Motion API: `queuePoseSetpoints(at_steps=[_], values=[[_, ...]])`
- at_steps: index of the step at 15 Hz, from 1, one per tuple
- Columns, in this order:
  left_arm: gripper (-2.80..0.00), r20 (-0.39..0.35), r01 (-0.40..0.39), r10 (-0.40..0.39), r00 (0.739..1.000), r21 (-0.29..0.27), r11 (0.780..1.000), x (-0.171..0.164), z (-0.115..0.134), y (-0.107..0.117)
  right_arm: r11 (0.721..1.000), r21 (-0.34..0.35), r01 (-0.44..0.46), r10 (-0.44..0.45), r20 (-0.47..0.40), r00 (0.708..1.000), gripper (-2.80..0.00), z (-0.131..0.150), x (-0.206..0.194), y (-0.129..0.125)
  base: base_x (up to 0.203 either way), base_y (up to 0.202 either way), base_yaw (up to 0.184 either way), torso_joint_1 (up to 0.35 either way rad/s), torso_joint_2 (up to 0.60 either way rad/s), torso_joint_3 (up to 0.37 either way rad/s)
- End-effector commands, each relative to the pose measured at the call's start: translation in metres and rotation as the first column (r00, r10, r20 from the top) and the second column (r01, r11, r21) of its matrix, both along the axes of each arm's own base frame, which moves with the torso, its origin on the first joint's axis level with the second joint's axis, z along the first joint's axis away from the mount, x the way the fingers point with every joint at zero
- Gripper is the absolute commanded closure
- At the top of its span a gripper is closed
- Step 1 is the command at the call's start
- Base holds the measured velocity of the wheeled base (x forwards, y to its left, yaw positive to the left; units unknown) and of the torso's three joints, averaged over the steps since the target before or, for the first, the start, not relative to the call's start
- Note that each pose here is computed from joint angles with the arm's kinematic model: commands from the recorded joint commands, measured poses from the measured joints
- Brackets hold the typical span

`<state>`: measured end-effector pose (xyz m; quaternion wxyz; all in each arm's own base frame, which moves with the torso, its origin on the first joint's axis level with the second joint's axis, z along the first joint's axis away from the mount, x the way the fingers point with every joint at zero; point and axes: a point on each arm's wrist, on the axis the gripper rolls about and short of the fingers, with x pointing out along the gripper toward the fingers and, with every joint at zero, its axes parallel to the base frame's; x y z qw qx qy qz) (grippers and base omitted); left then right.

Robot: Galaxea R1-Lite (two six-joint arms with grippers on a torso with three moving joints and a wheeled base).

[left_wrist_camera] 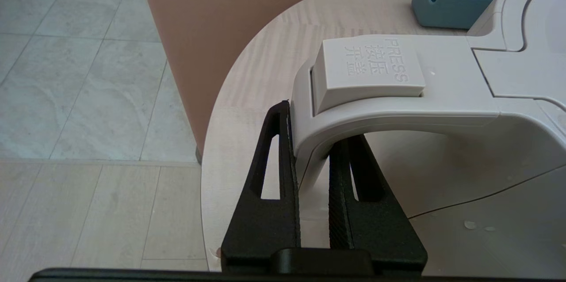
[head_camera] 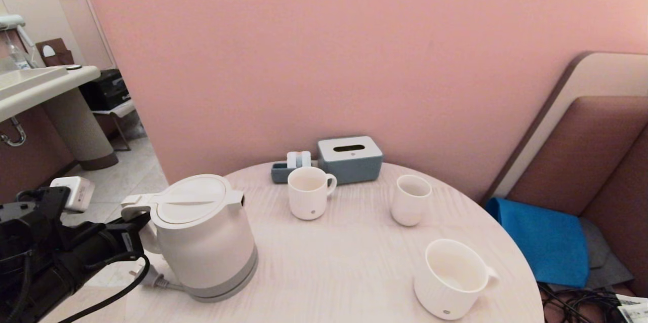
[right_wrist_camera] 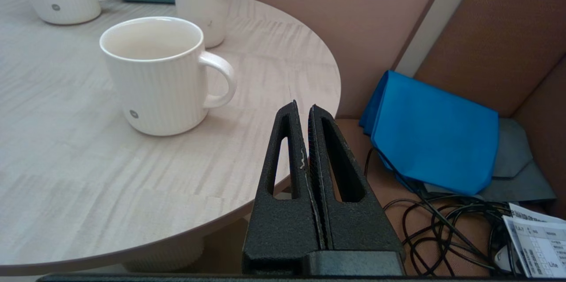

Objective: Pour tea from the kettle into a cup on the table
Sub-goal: Pick up the kettle

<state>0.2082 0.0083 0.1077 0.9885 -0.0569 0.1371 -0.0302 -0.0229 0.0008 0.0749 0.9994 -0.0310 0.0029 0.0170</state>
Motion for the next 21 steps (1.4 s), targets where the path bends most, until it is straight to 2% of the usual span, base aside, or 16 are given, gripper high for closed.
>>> queuePoseSetpoints(at_steps=[1,7,8,21], values=[[0.00,0.006,0.000,0.000,1.000,0.000,1.000,-0.0001,0.0006,0.0001,1.000,-0.001,0.000,0.000,0.000,1.000,0.00,0.0000,0.0000,0.0000,0.000,0.000,0.000,0.000,0.00,0.000],[0.00,-0.001,-0.001,0.001,1.000,0.004,1.000,-0.0006,-0.0010,0.0001,1.000,-0.001,0.000,0.000,0.000,1.000,0.00,-0.0001,0.0000,0.0000,0.000,0.000,0.000,0.000,0.00,0.000],[-2.80,0.001,0.000,0.000,1.000,0.004,1.000,-0.0008,-0.0006,0.0001,1.000,-0.001,0.000,0.000,0.000,1.000,0.00,-0.0001,0.0000,0.0000,0.000,0.000,0.000,0.000,0.00,0.000],[-2.80,0.023,-0.001,0.001,1.000,0.003,1.000,0.0050,0.0036,0.0004,1.000,-0.001,0.000,0.000,0.000,1.000,0.00,-0.0001,0.0000,0.0000,0.000,0.000,0.000,0.000,0.00,0.000]])
